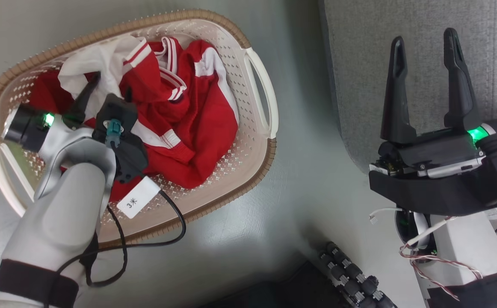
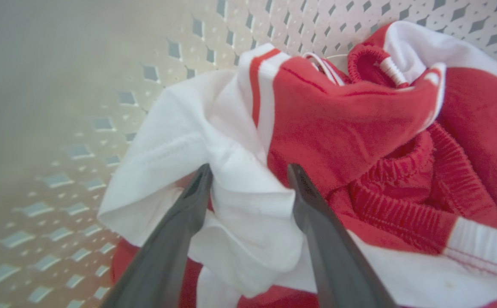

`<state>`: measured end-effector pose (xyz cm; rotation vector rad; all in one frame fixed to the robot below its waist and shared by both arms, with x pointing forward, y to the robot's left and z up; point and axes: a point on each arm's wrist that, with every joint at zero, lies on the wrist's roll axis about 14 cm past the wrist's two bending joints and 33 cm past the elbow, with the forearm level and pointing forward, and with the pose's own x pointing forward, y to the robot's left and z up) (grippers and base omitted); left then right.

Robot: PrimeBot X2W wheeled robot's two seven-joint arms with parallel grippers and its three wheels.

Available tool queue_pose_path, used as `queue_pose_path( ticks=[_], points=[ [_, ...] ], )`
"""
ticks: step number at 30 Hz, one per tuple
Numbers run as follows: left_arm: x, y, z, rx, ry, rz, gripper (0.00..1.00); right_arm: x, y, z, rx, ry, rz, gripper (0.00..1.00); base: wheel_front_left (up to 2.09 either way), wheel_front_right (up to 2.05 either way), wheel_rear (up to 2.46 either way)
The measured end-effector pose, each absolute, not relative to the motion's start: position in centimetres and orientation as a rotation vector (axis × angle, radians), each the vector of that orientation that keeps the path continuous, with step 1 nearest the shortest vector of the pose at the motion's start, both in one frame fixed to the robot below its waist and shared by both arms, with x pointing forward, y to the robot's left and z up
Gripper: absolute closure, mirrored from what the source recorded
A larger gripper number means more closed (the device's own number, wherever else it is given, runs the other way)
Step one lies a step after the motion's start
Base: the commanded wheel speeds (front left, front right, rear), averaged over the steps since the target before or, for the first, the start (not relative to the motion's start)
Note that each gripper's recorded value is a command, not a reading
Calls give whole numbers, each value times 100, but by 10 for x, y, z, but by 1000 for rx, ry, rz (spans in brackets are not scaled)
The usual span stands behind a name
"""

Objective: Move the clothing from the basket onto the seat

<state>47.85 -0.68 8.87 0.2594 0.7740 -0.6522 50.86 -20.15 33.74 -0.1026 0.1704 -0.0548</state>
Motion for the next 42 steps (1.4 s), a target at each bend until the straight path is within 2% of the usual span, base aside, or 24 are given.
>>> queue_pose_path(
  ticks=[1,22,30,42],
  points=[
    [479,-7,89,259,774,-652,100,509,-202,337,-103,170,-55,0,0,0,0],
    [489,-49,158,109,583,-649,100,505,-205,347,-97,187,-71,0,0,0,0],
    [501,-58,212,92,469,-690,100,507,-203,368,-76,149,-75,0,0,0,0],
    [532,-39,311,68,283,-648,100,512,-184,405,-22,83,-40,0,0,0,0]
  ],
)
